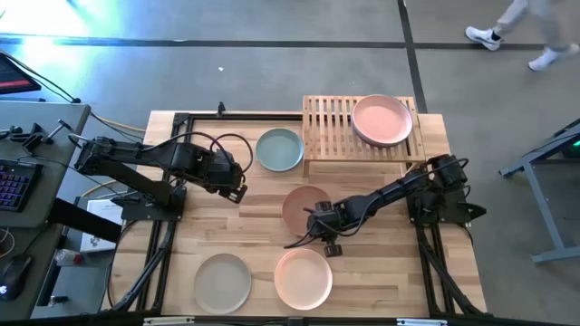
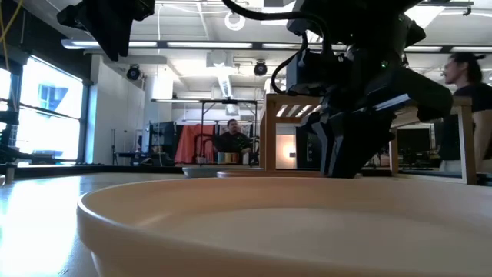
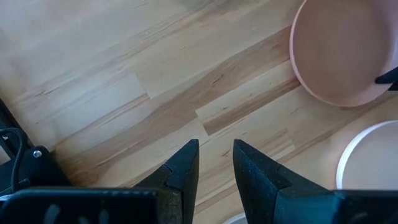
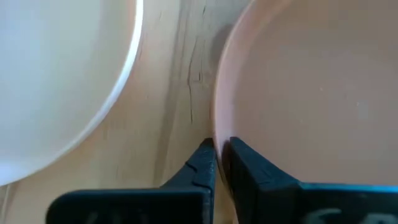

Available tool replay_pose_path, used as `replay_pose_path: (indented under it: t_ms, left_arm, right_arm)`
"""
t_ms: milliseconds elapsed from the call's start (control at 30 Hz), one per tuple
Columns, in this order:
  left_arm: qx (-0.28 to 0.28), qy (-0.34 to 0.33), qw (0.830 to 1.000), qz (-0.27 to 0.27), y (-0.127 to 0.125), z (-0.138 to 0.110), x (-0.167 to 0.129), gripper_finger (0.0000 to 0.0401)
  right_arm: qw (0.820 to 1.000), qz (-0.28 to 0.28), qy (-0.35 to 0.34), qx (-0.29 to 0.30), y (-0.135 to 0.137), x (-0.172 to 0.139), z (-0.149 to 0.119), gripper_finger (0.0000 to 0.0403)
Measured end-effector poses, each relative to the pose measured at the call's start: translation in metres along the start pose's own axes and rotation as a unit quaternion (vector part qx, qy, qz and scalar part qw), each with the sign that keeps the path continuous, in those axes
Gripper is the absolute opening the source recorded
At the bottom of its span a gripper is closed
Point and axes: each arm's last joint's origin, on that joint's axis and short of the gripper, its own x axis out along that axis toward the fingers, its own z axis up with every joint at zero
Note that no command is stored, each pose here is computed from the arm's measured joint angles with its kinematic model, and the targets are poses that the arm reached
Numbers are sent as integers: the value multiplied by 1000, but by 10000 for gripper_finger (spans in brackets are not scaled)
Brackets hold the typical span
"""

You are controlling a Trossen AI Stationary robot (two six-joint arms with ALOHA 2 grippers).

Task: Place and stack plates onto a shelf
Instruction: Put the light brown plate on the shelf

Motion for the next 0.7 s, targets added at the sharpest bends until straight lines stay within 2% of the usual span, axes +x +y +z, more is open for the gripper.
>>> replay_pose_path:
  t_ms: [100, 300, 500, 700]
  left_arm:
    - [0, 0, 1000, 0, 0, 0, 0, 90]
    - [0, -3, 1000, 1, 0, 0, 0, 90]
    - [-1, -11, 1000, 5, 0, 1, 0, 90]
    - [-13, -12, 1000, 5, 0, 1, 0, 90]
  right_arm:
    - [1000, 5, 0, 6, 1, -6, 3, 5]
    - [1000, 10, -12, -4, 4, -30, 29, 0]
    - [999, 12, -19, -33, 8, -64, 60, 0]
    - [997, 13, -54, -61, 12, -101, 89, 0]
